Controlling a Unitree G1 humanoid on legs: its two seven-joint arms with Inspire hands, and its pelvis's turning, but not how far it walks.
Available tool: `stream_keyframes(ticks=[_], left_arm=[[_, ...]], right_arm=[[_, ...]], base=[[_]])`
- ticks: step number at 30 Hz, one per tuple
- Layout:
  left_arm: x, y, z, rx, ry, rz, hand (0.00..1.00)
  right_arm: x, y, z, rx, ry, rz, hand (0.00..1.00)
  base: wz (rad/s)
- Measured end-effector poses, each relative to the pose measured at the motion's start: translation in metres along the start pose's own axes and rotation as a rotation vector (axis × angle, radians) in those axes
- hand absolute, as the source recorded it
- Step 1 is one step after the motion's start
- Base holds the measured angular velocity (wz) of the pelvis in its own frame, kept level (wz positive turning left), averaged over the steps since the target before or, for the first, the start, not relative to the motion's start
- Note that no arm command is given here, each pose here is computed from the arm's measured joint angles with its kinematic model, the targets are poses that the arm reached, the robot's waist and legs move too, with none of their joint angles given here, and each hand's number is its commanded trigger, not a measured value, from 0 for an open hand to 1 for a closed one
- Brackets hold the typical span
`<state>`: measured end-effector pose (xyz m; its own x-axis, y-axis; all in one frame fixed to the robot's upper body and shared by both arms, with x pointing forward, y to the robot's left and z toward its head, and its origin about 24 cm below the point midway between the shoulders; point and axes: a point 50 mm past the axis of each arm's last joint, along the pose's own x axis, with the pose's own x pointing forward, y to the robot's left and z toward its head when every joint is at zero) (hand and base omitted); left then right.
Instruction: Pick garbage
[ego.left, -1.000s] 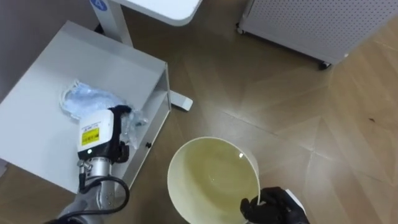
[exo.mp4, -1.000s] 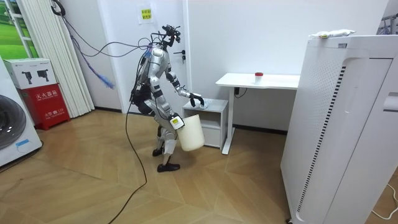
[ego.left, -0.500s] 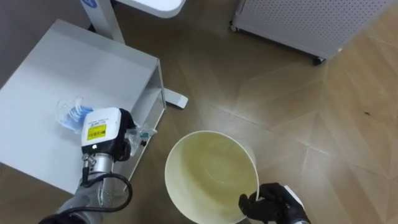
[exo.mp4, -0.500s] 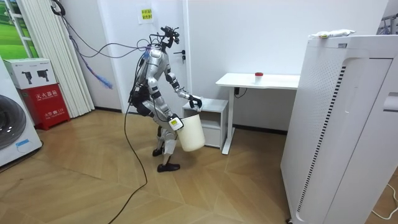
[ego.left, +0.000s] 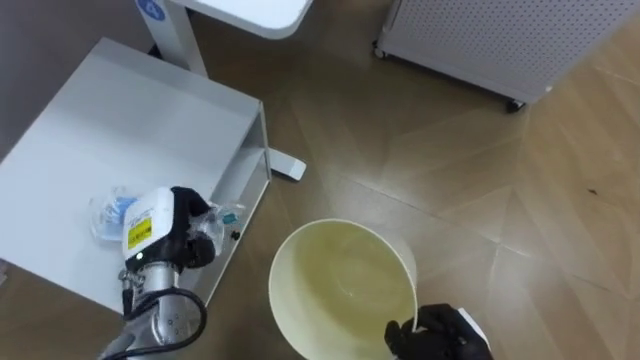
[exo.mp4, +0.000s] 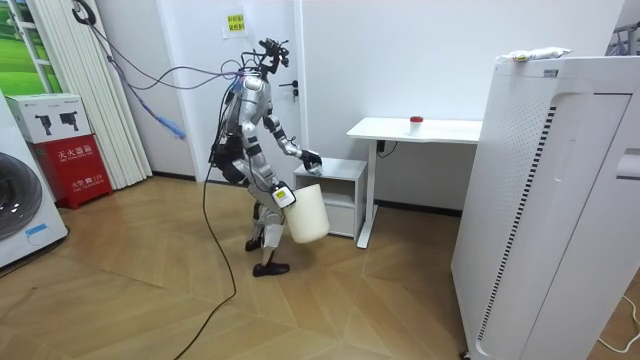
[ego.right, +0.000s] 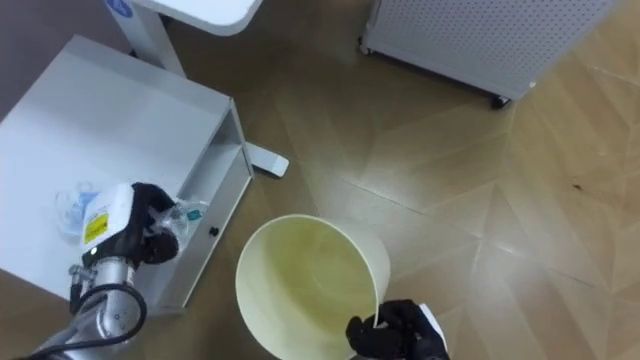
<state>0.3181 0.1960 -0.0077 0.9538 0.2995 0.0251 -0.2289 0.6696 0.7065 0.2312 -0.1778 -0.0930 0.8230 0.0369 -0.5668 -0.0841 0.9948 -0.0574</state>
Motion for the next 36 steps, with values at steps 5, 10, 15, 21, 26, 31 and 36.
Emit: stream_keyframes(ticks=[5,10,15,21,26,31,36], left_arm=[[-0.044,-0.037,-0.019,-0.191,0.110,-0.173,1.00],[-0.089,-0.073,-0.019,-0.281,0.130,-0.450,1.00],[-0.125,-0.099,-0.018,-0.408,0.183,-0.722,1.00],[-0.155,-0.108,-0.023,-0.497,0.236,-0.935,0.98],[-0.166,-0.109,-0.026,-0.513,0.246,-1.015,0.00],[-0.166,-0.108,-0.025,-0.517,0.234,-1.035,0.00],[-0.166,-0.105,-0.029,-0.510,0.234,-1.043,0.00]], right_arm=[[-0.004,0.005,-0.020,-0.022,0.069,0.002,1.00],[-0.008,0.012,-0.034,-0.019,0.119,0.033,1.00],[-0.014,0.016,-0.043,-0.013,0.140,0.074,1.00],[-0.021,0.015,-0.052,-0.005,0.156,0.079,1.00],[-0.021,0.015,-0.052,-0.026,0.155,0.095,1.00],[-0.021,0.013,-0.053,-0.018,0.157,0.086,1.00],[-0.022,0.011,-0.053,-0.017,0.161,0.079,1.00]], base=[[0.05],[0.02],[0.00],[0.02],[0.01],[0.00],[0.00]])
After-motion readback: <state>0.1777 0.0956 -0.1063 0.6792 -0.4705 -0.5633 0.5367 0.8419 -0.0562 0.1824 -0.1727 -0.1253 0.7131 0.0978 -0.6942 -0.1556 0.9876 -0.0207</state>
